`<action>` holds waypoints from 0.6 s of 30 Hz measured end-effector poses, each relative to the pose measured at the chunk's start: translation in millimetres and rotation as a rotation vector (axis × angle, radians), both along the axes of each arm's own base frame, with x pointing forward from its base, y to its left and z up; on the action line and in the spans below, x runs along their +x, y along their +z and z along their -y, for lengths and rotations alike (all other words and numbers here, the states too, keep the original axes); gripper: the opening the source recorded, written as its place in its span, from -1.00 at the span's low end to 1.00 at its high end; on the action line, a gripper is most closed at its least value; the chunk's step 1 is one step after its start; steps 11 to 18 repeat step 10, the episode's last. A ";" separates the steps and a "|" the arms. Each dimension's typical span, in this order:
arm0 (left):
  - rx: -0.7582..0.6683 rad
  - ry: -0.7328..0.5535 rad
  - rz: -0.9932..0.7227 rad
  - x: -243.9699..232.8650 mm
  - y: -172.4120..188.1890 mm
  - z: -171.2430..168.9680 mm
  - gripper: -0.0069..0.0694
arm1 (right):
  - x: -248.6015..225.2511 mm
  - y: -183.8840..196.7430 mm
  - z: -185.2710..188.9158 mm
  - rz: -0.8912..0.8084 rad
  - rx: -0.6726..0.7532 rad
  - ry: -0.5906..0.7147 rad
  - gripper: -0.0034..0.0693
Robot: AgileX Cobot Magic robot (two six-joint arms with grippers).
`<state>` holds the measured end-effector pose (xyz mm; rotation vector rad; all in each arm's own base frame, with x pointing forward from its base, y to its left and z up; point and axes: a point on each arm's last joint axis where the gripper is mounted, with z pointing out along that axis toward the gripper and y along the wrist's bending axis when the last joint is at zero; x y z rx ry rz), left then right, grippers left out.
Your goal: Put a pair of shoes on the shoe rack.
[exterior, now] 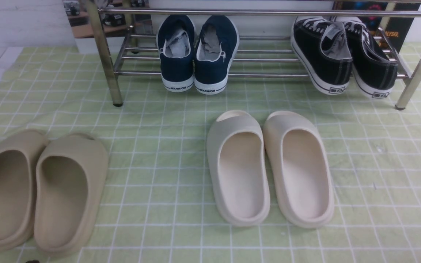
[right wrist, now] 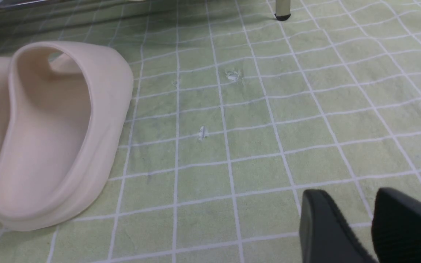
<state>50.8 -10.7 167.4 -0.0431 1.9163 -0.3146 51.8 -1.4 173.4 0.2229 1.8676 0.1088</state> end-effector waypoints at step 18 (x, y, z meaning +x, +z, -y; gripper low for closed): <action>0.000 0.000 0.000 0.0 0.0 0.0 -0.73 | 0.0 0.0 0.0 0.000 0.000 0.000 -0.25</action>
